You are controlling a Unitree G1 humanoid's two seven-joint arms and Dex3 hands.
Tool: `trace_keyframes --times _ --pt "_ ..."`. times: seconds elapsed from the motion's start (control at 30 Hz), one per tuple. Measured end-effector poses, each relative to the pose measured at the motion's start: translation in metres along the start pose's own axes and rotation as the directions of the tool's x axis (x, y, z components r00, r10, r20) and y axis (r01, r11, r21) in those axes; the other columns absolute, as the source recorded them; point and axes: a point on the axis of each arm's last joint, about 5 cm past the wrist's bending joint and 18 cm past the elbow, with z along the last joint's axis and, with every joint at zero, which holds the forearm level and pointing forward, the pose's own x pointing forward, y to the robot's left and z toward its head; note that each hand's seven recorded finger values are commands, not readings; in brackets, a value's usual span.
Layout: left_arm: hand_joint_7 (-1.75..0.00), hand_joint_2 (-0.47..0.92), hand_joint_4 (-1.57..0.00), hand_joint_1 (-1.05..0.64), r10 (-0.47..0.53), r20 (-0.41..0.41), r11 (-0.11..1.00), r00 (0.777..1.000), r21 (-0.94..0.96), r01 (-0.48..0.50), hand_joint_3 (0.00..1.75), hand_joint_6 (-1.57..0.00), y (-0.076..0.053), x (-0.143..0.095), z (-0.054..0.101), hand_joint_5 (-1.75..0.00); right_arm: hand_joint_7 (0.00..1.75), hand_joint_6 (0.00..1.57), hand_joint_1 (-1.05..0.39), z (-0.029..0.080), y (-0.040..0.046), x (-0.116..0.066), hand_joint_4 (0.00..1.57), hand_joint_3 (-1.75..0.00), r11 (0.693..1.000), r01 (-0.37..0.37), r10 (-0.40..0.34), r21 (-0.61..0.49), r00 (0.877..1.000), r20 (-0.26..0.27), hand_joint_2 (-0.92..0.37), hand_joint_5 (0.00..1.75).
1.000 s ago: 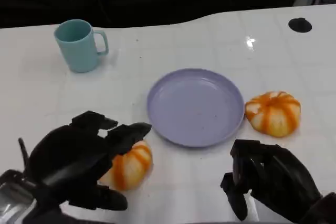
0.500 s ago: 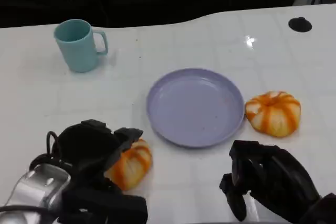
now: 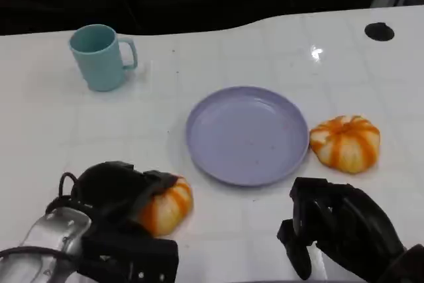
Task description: Grasp the bread from the table and place it into the plate.
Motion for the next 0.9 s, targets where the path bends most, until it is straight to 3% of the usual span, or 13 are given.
trace_keyframes --times 0.07,0.1,0.13,0.2,0.47,0.67,0.8,0.9 --pt "-0.67 0.92 -0.84 -0.26 0.042 0.005 0.999 0.999 -0.035 -0.042 0.49 -1.02 -0.005 0.000 -0.004 -1.43 1.50 1.02 -0.91 0.000 0.0000 0.000 1.21 -0.44 1.000 0.000 0.000 0.000 1.000 0.000 -0.89 1.64" --pt "-1.19 0.92 -0.82 -0.25 0.064 0.009 0.997 0.998 -0.045 -0.064 0.48 -0.85 -0.007 0.001 -0.006 -1.62 1.50 1.02 -0.91 0.000 0.0000 0.000 1.21 -0.44 1.000 -0.001 0.001 0.000 1.000 0.000 -0.89 1.64" --pt "-1.42 0.92 -0.82 -0.24 0.087 0.011 0.995 0.996 -0.050 -0.086 0.48 -0.77 -0.009 0.001 -0.008 -1.68 1.50 1.02 -0.91 0.000 0.0000 0.000 1.21 -0.45 1.000 -0.002 0.002 -0.001 1.000 0.000 -0.89 1.63" --pt "-1.68 0.92 -0.83 -0.22 0.135 0.016 0.990 0.991 -0.054 -0.134 0.48 -0.69 -0.013 0.001 -0.010 -1.73 1.50 1.02 -0.92 0.000 0.0000 0.000 1.21 -0.45 1.000 -0.002 0.002 -0.001 1.000 0.000 -0.89 1.63" --pt "-1.73 0.87 -0.79 -0.23 0.229 0.023 0.973 0.973 -0.025 -0.229 0.49 -0.60 -0.019 -0.001 -0.013 -1.75 1.51 1.03 -0.93 0.000 0.0002 0.000 1.22 -0.45 1.000 0.006 -0.006 -0.004 1.000 -0.002 -0.88 1.64" --pt "-1.68 0.82 -0.79 -0.22 0.297 0.024 0.955 0.955 0.008 -0.297 0.56 -0.63 -0.003 -0.003 -0.007 -1.75 1.50 1.02 -0.92 0.000 0.0002 0.000 1.21 -0.44 1.000 0.005 -0.005 -0.003 1.000 -0.001 -0.88 1.63" --pt "-1.69 0.73 -0.80 -0.21 0.318 0.010 0.948 0.948 0.017 -0.318 0.72 -0.64 0.007 -0.007 -0.005 -1.75 1.49 1.02 -0.92 0.000 -0.0001 0.000 1.21 -0.45 1.000 0.004 -0.004 -0.001 1.000 0.000 -0.88 1.63" --pt "-1.58 0.70 -0.79 -0.23 0.325 0.007 0.946 0.946 0.018 -0.325 0.76 -0.67 0.013 -0.009 0.000 -1.75 1.48 1.04 -0.92 0.000 -0.0002 0.000 1.21 -0.46 1.000 0.001 -0.001 -0.001 1.000 -0.002 -0.89 1.62"
